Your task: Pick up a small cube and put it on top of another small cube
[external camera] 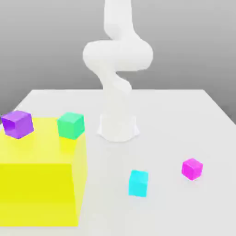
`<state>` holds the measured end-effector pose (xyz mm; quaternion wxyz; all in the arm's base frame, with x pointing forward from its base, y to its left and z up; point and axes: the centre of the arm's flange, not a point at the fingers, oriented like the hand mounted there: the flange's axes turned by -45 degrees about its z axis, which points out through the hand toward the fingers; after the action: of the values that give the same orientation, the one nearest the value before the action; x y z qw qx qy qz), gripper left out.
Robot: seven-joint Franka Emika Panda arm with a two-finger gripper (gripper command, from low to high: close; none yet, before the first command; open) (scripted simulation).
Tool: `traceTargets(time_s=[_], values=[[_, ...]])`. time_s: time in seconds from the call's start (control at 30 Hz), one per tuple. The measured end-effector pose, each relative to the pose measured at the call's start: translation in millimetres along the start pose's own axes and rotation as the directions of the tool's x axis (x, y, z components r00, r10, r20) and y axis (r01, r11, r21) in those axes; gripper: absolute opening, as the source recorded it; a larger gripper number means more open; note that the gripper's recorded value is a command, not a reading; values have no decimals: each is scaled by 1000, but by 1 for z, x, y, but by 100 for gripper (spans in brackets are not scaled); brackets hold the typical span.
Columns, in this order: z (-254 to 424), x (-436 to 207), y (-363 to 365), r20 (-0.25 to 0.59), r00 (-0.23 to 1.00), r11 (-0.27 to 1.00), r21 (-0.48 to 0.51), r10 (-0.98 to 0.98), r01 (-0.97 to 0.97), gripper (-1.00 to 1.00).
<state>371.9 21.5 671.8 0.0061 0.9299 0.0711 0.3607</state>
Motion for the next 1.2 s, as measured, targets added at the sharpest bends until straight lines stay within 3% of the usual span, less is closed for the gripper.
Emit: traceTargets(time_s=[0.2,0.43,0.7,0.97,1.2], values=[[104,-31,-63,100,921,922,142,-376,361,0],[196,-101,-142,100,658,648,338,-746,683,0],[262,-217,-221,-50,213,157,521,-976,839,0],[286,-355,-270,-317,-256,-399,576,-913,714,0],[329,-406,-272,-346,-299,-453,577,-889,679,0]])
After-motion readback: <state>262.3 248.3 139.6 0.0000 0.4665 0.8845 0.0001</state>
